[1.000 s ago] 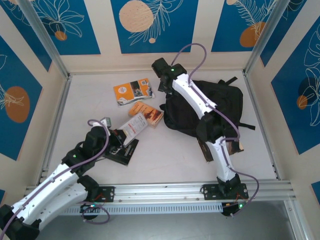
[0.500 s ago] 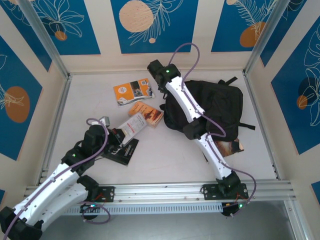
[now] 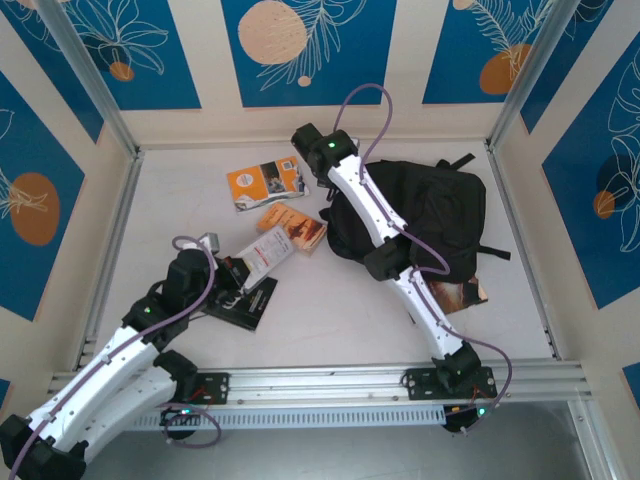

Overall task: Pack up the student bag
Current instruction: Open the student bag at the top-right of the table.

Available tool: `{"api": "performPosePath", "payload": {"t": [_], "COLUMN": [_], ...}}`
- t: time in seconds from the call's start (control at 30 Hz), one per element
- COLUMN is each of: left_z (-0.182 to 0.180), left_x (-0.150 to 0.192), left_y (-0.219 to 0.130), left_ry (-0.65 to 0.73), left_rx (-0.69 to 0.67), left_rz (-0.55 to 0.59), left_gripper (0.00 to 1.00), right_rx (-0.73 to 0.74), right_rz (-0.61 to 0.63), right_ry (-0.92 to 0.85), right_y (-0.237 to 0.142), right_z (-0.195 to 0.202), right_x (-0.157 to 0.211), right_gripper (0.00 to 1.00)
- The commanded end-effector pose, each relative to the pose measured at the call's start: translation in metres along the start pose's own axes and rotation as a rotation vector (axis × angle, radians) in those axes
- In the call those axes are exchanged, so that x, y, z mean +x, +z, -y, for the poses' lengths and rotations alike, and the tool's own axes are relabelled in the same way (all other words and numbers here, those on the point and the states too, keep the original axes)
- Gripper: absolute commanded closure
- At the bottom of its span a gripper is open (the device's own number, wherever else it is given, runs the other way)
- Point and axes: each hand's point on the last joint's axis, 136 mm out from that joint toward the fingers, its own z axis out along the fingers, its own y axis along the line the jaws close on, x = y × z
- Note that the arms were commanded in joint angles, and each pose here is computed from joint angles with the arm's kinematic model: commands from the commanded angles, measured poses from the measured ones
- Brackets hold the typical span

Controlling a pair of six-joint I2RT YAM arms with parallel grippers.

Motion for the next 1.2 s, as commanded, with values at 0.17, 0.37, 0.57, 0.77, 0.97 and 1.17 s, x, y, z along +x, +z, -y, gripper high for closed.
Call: {"api": "performPosePath", "payload": {"t": [0.17,0.37,0.57,0.77,0.97,1.17], "left_z": [0.010,0.012,0.015,0.026,0.034,0.061], "left_x": [-0.007,-0.003,0.008,0.008,0.004,0.000], "left_y": [-0.010,-0.007,0.001,-0.004,-0.014,-0.015], "left_ry": [0.034,0.039,0.047,0.100,0.158,0.219], "left_rx": [0.004,0.010,0.026,0.044,0.047,0.115], "left_rz": [-0.011,-0.037,-0.105,-0.140,-0.145,-0.192], "left_gripper": [1.00,1.00,1.00,1.00,1.00,1.00], "right_rx": [0.136,0.173,0.235,0.196,-0.094,-0.469], "right_rz": [0.094,0.090,0.049,0.042,-0.043,-0.049], "right_ry": [-0.137,-0.171,-0.219,-0.474,-0.517,-0.524], "right_y": [-0.074,-0.104,-0.107,-0.074,-0.061,-0.091], "right_z": [0.067,0.098,0.121,0.090,0.078,0.072], "right_x": [-0.020,-0.016,0.005,0.050,0.085,0.078], "right_gripper": [1.00,1.00,1.00,1.00,1.00,1.00]}}
